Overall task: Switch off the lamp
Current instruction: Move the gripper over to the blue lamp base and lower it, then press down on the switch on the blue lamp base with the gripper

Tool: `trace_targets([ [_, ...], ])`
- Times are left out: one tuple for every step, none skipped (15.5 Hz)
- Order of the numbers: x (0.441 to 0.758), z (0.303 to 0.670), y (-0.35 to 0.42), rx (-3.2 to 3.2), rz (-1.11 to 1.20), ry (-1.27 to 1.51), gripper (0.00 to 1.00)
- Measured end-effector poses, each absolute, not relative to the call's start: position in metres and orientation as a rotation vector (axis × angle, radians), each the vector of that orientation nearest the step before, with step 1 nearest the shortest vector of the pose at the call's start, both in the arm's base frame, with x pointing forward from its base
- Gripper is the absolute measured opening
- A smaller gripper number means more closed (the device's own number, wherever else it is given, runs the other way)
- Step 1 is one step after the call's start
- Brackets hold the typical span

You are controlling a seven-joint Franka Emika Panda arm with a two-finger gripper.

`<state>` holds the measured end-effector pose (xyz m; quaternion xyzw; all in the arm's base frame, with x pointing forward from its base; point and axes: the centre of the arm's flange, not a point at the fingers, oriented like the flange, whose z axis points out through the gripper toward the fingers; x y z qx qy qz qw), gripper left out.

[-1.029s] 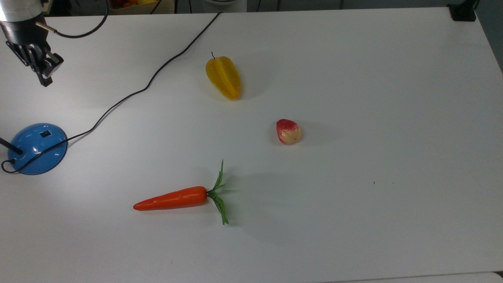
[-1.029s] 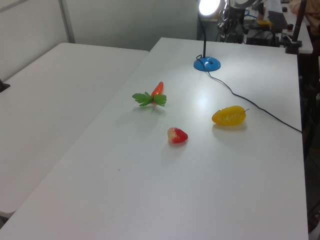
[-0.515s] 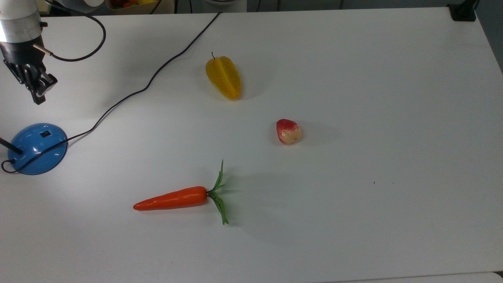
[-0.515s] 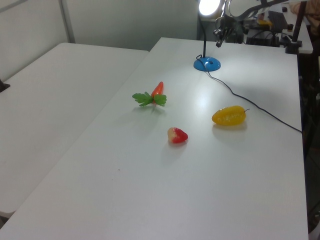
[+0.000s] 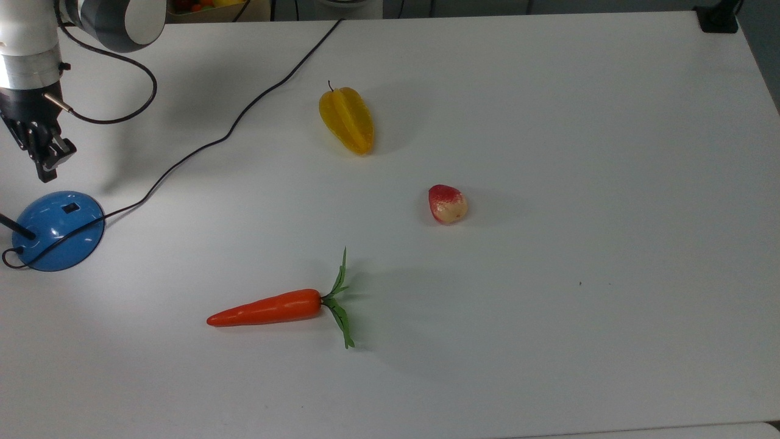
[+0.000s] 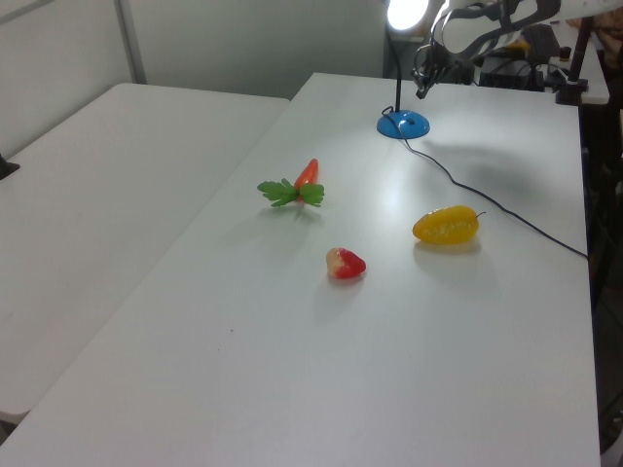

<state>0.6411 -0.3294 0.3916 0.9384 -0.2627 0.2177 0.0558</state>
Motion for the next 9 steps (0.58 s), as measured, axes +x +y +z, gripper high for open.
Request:
trace_targets([
  [0.642, 0.387, -0.332, 2.837, 0.678, -0.808, 0.01],
  [0.643, 0.382, -0.333, 2.831, 0.69, -0.815, 0.01],
  [0.645, 0.377, -0.333, 2.827, 0.695, -0.819, 0.01],
  [0.645, 0.371, -0.333, 2.826, 0.695, -0.821, 0.01],
  [0.646, 0.368, -0.333, 2.827, 0.693, -0.822, 0.01],
  [0.646, 0.365, -0.333, 2.829, 0.689, -0.822, 0.01],
  [0.647, 0.363, -0.332, 2.831, 0.686, -0.822, 0.01],
  [0.648, 0.361, -0.331, 2.833, 0.683, -0.824, 0.01],
  [0.648, 0.359, -0.329, 2.834, 0.68, -0.83, 0.01],
])
